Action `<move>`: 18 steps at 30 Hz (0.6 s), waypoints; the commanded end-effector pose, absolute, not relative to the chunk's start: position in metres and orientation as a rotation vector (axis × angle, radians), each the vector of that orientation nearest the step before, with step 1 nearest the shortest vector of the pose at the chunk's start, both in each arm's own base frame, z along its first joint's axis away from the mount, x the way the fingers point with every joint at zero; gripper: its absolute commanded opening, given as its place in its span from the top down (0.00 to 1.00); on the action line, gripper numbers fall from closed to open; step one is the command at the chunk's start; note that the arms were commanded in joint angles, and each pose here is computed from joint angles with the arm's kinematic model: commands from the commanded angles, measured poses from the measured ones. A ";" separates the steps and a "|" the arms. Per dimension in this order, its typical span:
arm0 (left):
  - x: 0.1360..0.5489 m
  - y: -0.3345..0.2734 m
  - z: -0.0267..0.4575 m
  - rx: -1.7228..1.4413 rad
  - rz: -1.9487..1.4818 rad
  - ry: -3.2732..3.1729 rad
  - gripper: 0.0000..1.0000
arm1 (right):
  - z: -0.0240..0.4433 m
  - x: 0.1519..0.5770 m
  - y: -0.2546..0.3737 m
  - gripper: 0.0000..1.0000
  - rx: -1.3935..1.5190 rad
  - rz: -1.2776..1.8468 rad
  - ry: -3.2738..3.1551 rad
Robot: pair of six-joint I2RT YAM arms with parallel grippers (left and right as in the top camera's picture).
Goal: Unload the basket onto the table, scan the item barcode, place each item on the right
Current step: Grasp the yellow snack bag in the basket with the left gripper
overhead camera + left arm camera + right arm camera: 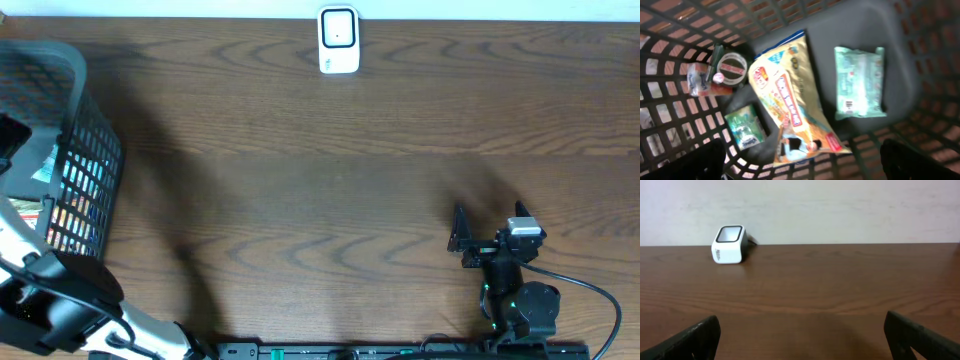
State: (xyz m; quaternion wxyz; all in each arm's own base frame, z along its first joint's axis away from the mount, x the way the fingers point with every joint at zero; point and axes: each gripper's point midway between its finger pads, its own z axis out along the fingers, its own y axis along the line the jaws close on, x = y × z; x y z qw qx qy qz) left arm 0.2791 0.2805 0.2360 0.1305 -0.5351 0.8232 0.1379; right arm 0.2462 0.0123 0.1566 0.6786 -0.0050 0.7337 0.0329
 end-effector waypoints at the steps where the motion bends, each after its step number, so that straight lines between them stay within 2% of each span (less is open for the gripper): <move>1: 0.268 0.292 0.212 -1.640 0.411 2.440 0.02 | 0.155 0.246 0.014 0.01 -0.025 0.069 1.654; 18: 0.278 0.278 0.105 -1.800 0.169 2.732 0.02 | 0.155 0.246 0.014 0.01 -0.025 0.068 1.654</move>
